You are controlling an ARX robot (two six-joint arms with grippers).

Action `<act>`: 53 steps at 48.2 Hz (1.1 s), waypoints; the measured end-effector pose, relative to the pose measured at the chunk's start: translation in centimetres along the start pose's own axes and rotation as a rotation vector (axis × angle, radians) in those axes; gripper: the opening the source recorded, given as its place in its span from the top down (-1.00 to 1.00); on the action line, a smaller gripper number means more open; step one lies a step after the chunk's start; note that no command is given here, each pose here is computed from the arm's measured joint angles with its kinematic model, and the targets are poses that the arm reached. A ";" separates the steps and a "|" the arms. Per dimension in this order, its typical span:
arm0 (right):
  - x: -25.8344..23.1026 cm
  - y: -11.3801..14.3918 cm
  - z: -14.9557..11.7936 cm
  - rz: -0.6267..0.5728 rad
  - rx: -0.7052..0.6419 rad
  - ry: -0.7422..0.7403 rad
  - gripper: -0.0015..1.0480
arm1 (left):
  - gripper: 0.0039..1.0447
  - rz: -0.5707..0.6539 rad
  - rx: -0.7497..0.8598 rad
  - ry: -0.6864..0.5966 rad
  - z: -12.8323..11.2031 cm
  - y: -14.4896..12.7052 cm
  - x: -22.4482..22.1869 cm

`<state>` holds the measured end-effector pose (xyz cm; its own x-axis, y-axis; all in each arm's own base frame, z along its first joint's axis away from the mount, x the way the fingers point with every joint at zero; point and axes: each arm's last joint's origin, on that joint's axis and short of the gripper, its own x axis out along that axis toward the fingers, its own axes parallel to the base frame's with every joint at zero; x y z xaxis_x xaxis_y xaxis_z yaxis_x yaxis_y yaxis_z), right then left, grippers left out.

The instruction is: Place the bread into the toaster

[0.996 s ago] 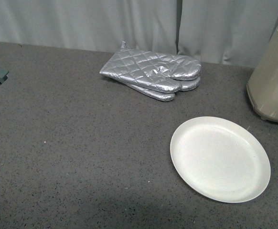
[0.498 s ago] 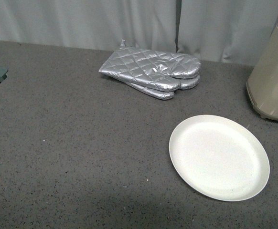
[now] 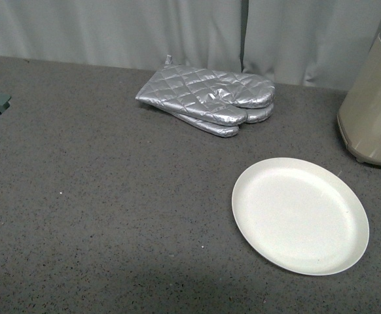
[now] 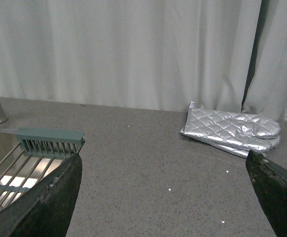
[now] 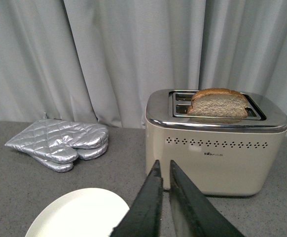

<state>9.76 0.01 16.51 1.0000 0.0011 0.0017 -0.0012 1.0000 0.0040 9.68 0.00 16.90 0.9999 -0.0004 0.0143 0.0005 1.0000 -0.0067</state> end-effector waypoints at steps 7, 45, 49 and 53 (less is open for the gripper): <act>0.0 0.0 0.0 0.000 0.000 0.000 0.39 | -0.88 0.000 0.000 0.000 0.0 0.0 0.0; 0.0 0.0 0.0 0.001 0.000 0.000 -0.82 | -0.31 0.000 0.003 0.000 0.0 0.0 0.0; 0.0 0.0 0.0 0.001 0.000 0.000 -0.82 | -0.28 0.000 0.002 0.000 0.0 0.0 0.0; 0.0 0.0 0.0 0.001 0.000 0.000 -0.82 | -0.24 0.000 0.002 0.000 0.0 0.0 0.0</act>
<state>9.76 0.01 16.51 1.0000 0.0019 0.0017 -0.0019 1.0000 0.0040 9.69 0.00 16.90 0.9999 -0.0004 0.0139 0.0004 1.0000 -0.0044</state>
